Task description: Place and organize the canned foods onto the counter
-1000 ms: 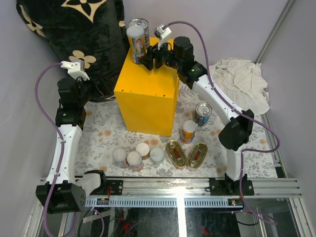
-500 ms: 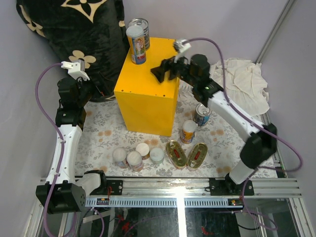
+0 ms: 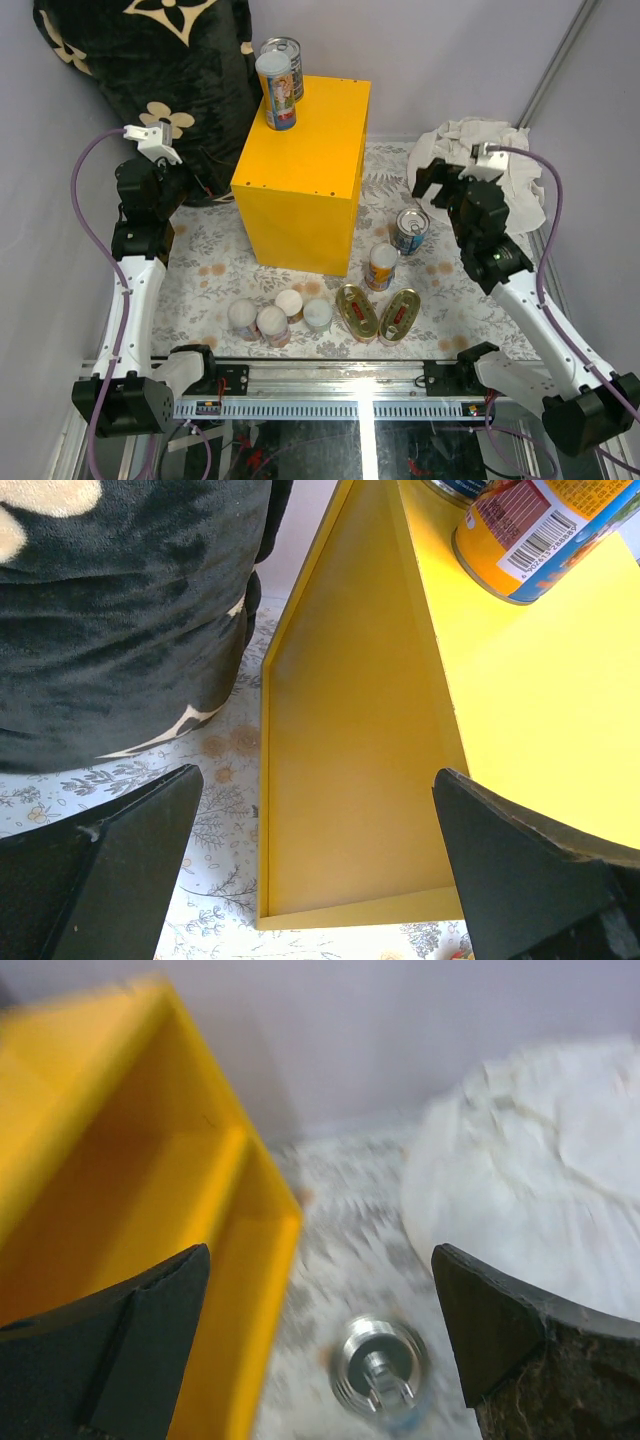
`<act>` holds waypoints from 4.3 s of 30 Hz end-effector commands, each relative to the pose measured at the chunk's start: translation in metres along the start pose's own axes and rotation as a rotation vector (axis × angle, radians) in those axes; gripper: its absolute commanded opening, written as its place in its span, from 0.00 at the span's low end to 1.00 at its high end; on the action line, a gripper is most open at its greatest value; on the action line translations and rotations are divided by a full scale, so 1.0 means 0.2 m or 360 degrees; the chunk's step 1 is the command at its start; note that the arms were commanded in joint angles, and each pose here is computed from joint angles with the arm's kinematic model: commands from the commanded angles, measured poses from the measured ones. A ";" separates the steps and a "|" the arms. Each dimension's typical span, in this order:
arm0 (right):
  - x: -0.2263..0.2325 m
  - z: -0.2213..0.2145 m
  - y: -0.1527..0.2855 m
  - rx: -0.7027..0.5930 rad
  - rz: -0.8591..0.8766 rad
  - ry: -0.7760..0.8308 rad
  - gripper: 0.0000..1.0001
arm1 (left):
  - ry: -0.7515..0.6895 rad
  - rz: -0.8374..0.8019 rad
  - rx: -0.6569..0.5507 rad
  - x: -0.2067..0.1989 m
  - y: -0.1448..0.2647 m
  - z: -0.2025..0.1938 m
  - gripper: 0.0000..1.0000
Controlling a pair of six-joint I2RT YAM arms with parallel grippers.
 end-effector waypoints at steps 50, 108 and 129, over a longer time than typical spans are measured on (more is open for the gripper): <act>-0.08 -1.10 -0.14 0.0791 0.0228 0.0066 1.00 | -0.0043 -0.0090 -0.0023 -0.05 0.00 0.01 1.00; 0.04 -0.74 -0.47 0.0108 0.0217 0.0503 0.38 | -0.0017 -0.0073 0.0058 -0.02 -0.09 -0.04 1.00; 0.09 -0.25 -0.39 -0.0006 0.0279 0.0393 0.00 | -0.0021 -0.0066 0.0049 -0.02 -0.08 -0.03 1.00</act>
Point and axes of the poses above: each gripper's point midway between its finger pads, its own y axis back along the fingers, its own x axis along the line the jaws close on, z = x × y, the point moved 3 cm from there along y, back along the fingers, and after that the axes turned 14 degrees about y, right-handed, at the moved point
